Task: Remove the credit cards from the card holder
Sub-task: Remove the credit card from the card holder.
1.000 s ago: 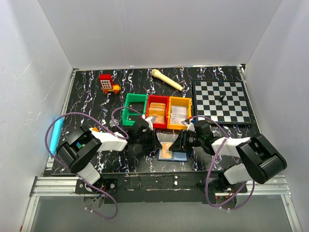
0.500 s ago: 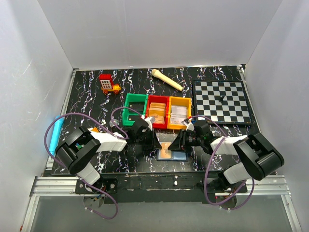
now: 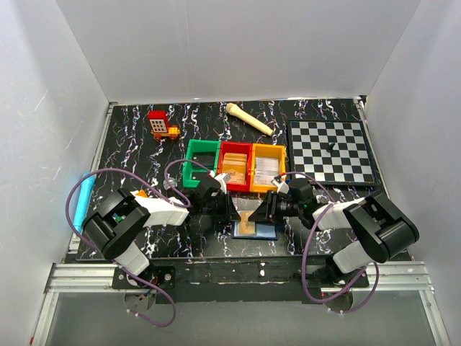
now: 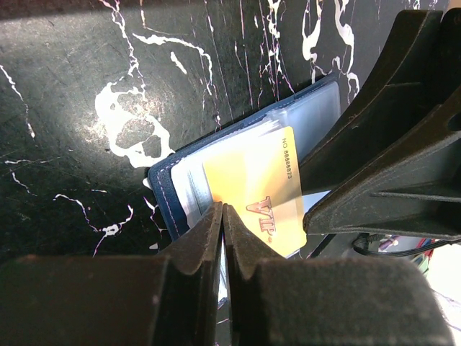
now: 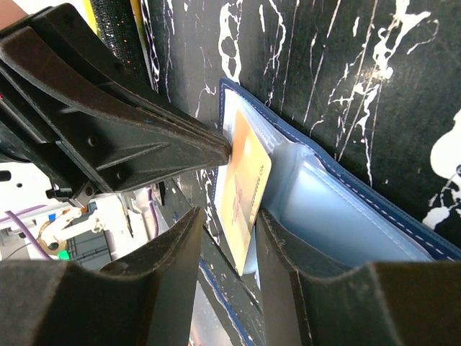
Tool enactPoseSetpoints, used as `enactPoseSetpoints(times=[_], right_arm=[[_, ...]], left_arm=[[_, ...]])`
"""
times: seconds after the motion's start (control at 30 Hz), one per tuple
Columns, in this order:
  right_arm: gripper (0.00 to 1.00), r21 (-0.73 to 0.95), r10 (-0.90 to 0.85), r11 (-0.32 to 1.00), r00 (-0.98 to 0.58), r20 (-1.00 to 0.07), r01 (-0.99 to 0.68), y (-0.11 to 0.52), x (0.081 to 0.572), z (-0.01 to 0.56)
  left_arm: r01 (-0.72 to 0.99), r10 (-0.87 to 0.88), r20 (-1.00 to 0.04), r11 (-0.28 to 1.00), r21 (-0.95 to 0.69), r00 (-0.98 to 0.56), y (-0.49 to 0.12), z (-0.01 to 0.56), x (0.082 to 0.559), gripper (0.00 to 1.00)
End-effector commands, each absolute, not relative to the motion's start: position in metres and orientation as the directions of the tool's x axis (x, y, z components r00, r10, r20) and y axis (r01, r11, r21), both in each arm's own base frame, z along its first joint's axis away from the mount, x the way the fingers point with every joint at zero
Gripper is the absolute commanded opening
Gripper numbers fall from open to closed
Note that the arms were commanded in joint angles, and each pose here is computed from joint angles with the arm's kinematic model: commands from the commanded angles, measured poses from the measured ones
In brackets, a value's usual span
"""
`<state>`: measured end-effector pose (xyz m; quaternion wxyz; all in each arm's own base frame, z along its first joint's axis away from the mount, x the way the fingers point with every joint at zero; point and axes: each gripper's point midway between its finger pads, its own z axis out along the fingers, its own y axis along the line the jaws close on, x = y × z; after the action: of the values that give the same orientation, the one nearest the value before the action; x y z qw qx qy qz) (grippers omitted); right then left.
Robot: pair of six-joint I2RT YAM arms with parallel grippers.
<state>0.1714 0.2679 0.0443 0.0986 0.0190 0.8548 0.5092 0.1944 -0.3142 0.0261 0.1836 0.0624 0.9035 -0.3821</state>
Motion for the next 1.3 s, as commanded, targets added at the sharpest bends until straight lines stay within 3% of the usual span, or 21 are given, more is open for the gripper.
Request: enactPoseSetpoints(times=[0.0, 1.27], right_arm=[[0.43, 0.902, 0.139, 0.411, -0.969, -0.206, -0.133, 0.279, 0.181, 0.064], [0.4, 0.912, 0.089, 0.396, -0.983, -0.157, -0.11, 0.286, 0.176, 0.058]], left_arm=[[0.257, 0.011, -0.353, 0.705, -0.661, -0.936, -0.31, 0.019, 0.179, 0.03], [0.341, 0.074, -0.39, 0.649, -0.68, -0.918, -0.33, 0.03, 0.169, 0.06]])
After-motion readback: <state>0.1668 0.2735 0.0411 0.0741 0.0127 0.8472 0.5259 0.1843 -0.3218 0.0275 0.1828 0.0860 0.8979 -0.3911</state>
